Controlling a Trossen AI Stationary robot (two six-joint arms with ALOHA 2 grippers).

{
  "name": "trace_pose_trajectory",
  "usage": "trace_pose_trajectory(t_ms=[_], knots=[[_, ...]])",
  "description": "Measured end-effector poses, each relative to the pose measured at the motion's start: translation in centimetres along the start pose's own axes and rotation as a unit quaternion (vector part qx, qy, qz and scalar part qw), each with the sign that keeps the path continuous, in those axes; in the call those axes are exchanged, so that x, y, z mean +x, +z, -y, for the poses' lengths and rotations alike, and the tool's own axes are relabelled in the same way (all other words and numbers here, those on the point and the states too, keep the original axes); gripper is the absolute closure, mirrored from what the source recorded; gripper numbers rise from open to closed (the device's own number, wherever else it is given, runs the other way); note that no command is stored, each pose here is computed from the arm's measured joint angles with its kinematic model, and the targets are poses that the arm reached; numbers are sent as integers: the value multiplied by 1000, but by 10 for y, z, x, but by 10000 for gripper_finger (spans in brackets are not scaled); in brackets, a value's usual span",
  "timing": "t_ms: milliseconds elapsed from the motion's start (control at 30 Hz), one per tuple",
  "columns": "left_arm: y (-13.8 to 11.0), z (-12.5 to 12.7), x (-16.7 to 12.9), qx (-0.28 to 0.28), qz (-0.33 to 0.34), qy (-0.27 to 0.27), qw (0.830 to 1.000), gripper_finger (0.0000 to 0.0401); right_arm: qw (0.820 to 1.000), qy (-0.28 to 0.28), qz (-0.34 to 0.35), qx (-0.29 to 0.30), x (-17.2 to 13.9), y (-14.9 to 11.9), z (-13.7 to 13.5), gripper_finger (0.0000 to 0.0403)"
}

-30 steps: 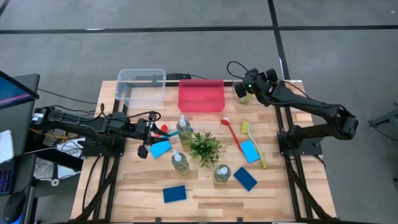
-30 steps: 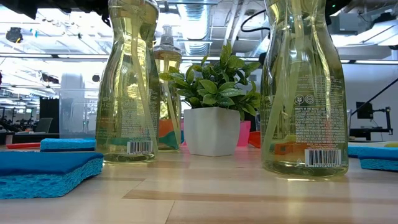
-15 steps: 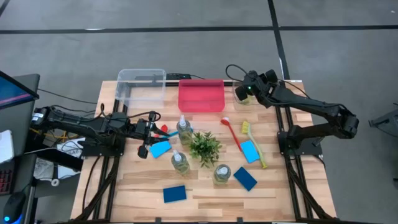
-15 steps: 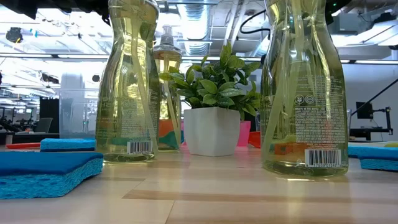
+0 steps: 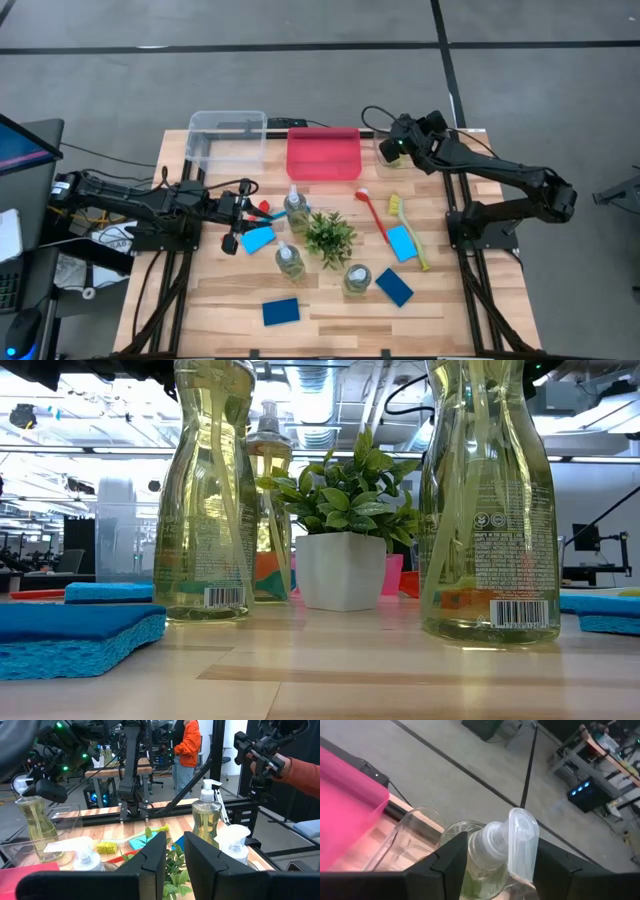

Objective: Pick & Place Kitchen Sink Supplies
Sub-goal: Put the green dishwashing liquid dispenser into the right transparent bin

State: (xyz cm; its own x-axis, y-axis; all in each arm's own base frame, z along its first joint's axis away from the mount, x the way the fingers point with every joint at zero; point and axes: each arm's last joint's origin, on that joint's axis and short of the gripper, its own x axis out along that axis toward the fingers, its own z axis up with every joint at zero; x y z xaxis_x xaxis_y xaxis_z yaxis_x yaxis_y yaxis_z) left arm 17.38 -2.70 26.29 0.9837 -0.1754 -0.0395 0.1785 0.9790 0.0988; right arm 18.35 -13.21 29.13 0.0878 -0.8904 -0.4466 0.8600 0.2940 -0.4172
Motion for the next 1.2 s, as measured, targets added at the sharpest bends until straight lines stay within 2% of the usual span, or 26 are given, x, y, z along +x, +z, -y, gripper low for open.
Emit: trace_pose_trajectory(t_ms=[400, 600, 1000, 1200], knots=[[0, 0, 0, 0, 0, 0, 1000, 333, 999, 40, -1, -16, -4, 0, 4, 219], [0, 0, 0, 0, 0, 0, 1000, 333, 995, 94, 15, 14, -19, 0, 20, 219], [0, 0, 0, 0, 0, 0, 1000, 333, 992, 109, 15, 59, -50, -15, 49, 219], [0, 0, 0, 0, 0, 0, 1000, 333, 981, 168, 55, 78, -74, -18, 55, 219]])
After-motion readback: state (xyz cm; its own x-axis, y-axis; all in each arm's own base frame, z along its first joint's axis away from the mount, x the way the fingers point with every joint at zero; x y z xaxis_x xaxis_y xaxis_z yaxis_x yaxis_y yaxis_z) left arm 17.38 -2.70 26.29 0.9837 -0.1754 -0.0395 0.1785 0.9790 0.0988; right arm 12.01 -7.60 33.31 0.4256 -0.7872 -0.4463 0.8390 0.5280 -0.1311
